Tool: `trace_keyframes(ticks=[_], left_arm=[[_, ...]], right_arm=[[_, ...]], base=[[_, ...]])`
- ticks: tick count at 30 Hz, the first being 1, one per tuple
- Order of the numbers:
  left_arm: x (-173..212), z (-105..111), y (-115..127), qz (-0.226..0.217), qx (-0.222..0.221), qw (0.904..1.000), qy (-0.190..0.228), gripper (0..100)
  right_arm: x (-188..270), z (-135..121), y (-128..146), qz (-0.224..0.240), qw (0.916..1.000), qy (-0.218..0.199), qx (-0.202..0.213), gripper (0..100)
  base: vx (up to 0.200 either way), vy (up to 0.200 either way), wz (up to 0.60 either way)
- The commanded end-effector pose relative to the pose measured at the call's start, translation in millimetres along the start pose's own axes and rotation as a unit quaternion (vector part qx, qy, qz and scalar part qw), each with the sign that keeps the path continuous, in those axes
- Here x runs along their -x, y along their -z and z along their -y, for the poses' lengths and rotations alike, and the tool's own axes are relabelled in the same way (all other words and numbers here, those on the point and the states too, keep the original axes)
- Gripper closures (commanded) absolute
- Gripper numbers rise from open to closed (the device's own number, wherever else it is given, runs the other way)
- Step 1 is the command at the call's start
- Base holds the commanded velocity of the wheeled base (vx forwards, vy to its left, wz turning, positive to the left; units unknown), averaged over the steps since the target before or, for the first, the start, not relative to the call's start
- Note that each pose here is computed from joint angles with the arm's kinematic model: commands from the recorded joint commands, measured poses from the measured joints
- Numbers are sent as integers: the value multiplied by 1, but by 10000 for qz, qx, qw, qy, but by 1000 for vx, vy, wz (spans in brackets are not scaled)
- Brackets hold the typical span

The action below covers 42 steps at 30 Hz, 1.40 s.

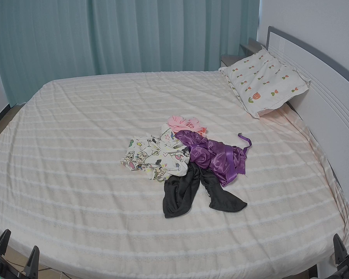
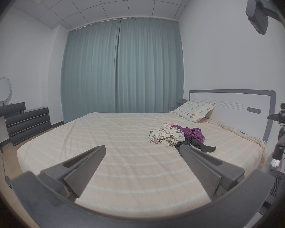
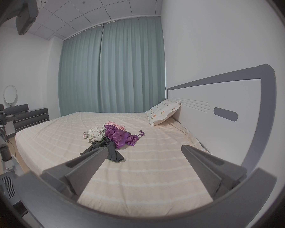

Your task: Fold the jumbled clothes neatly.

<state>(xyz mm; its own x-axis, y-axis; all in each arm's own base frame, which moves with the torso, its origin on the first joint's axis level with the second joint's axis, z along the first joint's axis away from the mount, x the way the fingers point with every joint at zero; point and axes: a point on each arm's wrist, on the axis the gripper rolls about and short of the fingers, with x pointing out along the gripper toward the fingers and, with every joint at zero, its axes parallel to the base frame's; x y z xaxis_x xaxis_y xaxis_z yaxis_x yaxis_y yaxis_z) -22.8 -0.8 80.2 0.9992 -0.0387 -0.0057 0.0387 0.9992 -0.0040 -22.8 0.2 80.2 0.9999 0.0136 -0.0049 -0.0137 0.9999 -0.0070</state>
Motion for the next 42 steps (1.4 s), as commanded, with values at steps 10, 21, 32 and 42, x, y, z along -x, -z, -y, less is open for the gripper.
trace_keyframes(ticks=[10, 21, 32, 42], left_arm=[[0, 0, 4, 13, 3, 10000, -2, 0], [0, 0, 4, 13, 3, 10000, -2, 0], [0, 0, 4, 21, 3, 10000, -2, 0], [0, 0, 4, 21, 3, 10000, -2, 0]], right_arm=[[-1, 0, 4, -60, 10000, 29, 2, 0], [-5, 0, 3, -329, 9994, 74, -35, 0], [-39, -2, -88, -1077, 9888, -754, -705, 0], [-150, -17, -68, -2901, 9449, -1145, -998, 0]], base=[[0, 0, 0], [0, 0, 0], [0, 0, 0], [0, 0, 0]])
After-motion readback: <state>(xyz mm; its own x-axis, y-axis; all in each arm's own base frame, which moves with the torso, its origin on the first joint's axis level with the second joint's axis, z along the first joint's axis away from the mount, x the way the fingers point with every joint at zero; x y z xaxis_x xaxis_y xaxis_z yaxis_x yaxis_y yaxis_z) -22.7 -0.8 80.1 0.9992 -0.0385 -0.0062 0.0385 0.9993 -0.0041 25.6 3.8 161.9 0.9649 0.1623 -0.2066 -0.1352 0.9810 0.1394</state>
